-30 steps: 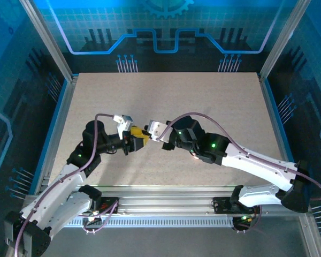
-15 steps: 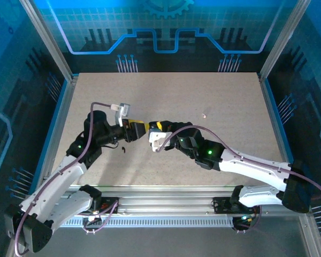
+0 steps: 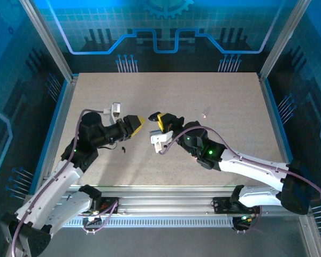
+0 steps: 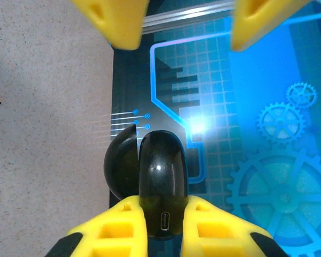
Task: Insert wireless bluetooth earbuds into charging case
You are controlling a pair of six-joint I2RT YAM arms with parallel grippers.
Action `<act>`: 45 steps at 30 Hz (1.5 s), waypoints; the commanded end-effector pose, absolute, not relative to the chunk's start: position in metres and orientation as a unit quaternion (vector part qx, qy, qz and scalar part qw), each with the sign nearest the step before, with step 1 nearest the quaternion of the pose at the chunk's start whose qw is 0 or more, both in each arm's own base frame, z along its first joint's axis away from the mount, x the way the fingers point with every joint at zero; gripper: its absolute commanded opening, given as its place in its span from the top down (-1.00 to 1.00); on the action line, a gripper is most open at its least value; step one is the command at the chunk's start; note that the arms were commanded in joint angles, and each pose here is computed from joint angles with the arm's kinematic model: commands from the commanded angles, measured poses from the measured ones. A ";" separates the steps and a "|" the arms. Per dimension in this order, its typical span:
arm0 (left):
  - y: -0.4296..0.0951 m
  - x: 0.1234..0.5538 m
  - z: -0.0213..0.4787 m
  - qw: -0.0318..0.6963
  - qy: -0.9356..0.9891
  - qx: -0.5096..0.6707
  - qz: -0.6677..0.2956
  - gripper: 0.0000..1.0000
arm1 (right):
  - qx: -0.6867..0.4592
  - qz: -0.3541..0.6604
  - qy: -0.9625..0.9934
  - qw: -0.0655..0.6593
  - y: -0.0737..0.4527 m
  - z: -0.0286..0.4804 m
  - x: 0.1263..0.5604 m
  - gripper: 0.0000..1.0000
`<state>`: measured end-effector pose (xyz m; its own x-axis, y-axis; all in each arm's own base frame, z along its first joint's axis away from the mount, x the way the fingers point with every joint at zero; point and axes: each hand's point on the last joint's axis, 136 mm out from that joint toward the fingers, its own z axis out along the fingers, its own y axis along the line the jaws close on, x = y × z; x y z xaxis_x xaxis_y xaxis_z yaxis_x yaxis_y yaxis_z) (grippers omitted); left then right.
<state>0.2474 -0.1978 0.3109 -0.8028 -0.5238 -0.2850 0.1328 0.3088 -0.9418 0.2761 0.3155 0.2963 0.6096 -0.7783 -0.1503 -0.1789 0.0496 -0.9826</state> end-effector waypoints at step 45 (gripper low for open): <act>-0.186 0.244 0.322 0.461 0.742 0.034 -0.486 -0.08 | -0.583 0.096 0.578 0.563 0.289 0.293 0.259 0.76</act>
